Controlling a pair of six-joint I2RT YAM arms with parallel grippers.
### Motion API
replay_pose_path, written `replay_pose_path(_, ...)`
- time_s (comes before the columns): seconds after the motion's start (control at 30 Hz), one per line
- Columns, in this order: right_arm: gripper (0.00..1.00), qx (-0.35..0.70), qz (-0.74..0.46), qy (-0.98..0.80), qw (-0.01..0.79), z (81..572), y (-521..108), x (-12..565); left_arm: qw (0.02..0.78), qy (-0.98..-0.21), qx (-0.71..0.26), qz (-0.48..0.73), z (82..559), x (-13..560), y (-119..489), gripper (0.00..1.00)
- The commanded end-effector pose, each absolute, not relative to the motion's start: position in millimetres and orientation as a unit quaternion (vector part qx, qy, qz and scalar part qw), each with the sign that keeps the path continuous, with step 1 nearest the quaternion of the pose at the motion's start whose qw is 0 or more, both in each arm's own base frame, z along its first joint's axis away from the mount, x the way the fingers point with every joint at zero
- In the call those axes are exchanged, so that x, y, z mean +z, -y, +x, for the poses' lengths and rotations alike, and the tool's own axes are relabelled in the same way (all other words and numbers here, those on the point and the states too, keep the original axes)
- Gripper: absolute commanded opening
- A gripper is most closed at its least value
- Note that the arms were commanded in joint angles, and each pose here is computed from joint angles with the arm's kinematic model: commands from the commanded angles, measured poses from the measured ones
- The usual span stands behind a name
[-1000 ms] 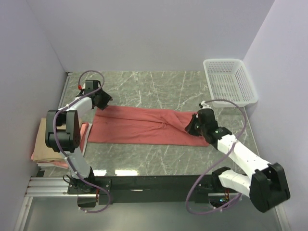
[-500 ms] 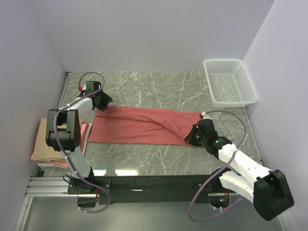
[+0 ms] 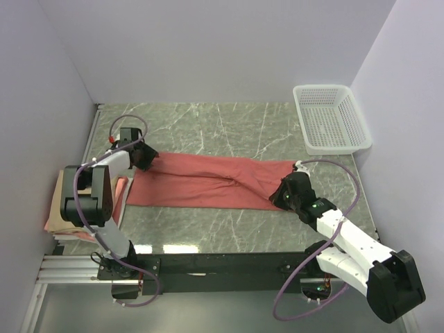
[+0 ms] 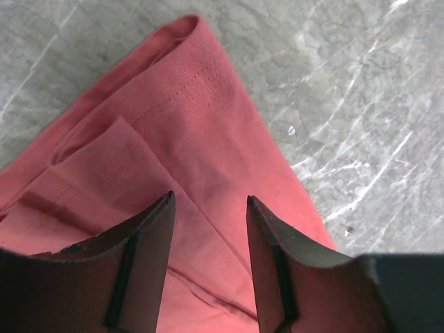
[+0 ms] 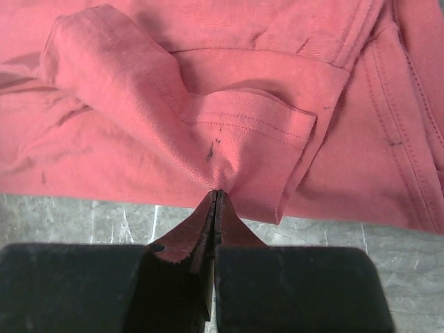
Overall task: Fold and stack the t-shirts
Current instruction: Fold the tshirt
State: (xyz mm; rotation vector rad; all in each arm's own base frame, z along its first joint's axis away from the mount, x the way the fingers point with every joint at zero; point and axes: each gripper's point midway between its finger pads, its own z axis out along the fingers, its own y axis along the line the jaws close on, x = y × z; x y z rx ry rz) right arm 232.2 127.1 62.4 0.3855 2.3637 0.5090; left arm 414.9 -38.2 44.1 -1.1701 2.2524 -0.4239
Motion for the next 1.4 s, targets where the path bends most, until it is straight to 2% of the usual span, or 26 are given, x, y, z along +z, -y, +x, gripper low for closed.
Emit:
replay_pose_path(0.0,0.00,0.183,0.160,-0.905,0.348,234,-122,64,0.323,-0.818,-0.170,-0.444,423,71,25,0.51)
replay_pose_path(0.3,0.01,0.175,0.171,-0.902,0.355,236,-118,66,0.325,-0.813,-0.168,-0.453,408,69,18,0.51)
replay_pose_path(0.4,0.08,0.181,0.165,-0.899,0.363,238,-119,75,0.333,-0.810,-0.175,-0.451,405,75,18,0.51)
replay_pose_path(0.5,0.21,0.185,0.144,-0.896,0.376,240,-125,90,0.356,-0.803,-0.177,-0.445,410,95,15,0.51)
replay_pose_path(0.53,0.28,0.188,0.137,-0.895,0.382,242,-129,97,0.360,-0.802,-0.179,-0.442,411,101,16,0.51)
replay_pose_path(0.63,0.34,0.196,0.111,-0.891,0.396,252,-148,117,0.363,-0.805,-0.169,-0.439,418,107,20,0.52)
replay_pose_path(0.77,0.33,0.182,0.082,-0.895,0.400,289,-184,131,0.351,-0.820,-0.154,-0.425,435,103,39,0.51)
replay_pose_path(0.83,0.26,0.192,0.063,-0.890,0.409,308,-209,150,0.338,-0.826,-0.144,-0.427,438,91,43,0.50)
replay_pose_path(0.87,0.24,0.180,0.053,-0.898,0.399,316,-219,137,0.340,-0.828,-0.144,-0.423,442,94,46,0.49)
replay_pose_path(0.93,0.23,0.195,0.038,-0.892,0.405,331,-244,151,0.338,-0.830,-0.134,-0.423,445,90,46,0.50)
replay_pose_path(0.97,0.22,0.183,0.031,-0.902,0.390,338,-253,135,0.340,-0.829,-0.132,-0.423,448,90,47,0.49)
replay_pose_path(1.13,0.19,0.180,-0.006,-0.911,0.371,360,-305,124,0.319,-0.841,-0.118,-0.420,453,72,47,0.49)
replay_pose_path(1.37,0.17,0.165,-0.051,-0.931,0.322,352,-349,76,0.319,-0.843,-0.111,-0.418,442,69,44,0.49)
